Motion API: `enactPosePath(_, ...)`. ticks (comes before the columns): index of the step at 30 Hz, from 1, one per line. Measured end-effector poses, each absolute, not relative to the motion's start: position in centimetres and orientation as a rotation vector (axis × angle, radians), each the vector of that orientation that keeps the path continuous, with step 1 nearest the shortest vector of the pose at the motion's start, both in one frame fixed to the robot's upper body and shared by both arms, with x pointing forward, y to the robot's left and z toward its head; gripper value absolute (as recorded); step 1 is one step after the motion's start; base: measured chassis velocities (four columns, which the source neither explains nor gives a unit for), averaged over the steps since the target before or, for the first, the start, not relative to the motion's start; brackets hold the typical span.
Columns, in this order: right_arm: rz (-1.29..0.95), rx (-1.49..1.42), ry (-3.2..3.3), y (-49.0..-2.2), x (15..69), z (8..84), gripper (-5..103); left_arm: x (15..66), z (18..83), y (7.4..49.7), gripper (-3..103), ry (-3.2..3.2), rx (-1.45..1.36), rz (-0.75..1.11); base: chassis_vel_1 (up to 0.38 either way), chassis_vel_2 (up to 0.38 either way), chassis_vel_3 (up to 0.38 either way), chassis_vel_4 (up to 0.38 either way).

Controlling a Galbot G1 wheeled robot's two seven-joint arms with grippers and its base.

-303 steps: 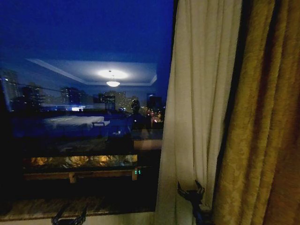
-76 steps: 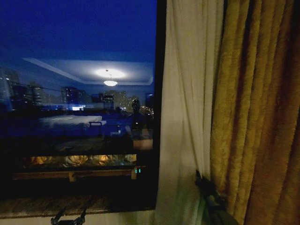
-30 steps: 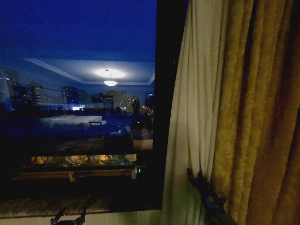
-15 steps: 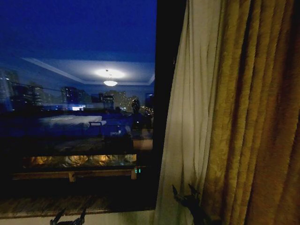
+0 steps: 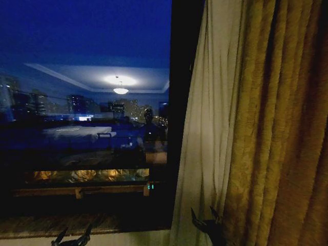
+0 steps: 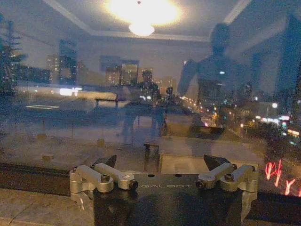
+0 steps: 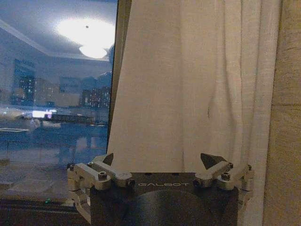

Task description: Open the curtains by pulling them apart, changing their state from closed to fully open.

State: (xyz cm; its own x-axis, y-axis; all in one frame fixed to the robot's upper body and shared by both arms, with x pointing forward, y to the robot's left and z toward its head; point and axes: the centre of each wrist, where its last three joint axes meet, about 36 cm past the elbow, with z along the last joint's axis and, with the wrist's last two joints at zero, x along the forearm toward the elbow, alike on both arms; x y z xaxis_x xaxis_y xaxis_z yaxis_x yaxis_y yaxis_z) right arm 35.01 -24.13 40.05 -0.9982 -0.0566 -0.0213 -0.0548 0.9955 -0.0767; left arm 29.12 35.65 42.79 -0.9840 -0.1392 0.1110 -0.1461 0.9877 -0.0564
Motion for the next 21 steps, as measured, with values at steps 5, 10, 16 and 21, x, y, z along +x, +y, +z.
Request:
enactPosePath(5,-0.204,-0.088,3.103,-24.1,34.4,39.8,100,29.0,42.9,35.6,100,-3.025,0.217,0.098,0.000,0.000,0.000,0.000)
enactPosePath(10,-0.258,-0.102,3.080,-23.7,33.5,40.2,100,29.0,43.0,35.7,100,-3.027,0.208,0.089,0.000,0.000,0.000,0.000)
enactPosePath(16,-0.274,-0.117,3.067,-23.2,33.0,40.7,100,29.1,42.8,35.7,100,-3.023,0.202,0.088,0.044,0.055,-0.052,-0.064)
enactPosePath(21,-0.280,-0.147,3.046,-22.5,32.3,41.6,100,29.1,42.7,35.8,100,-3.020,0.197,0.082,0.135,0.129,-0.134,-0.152)
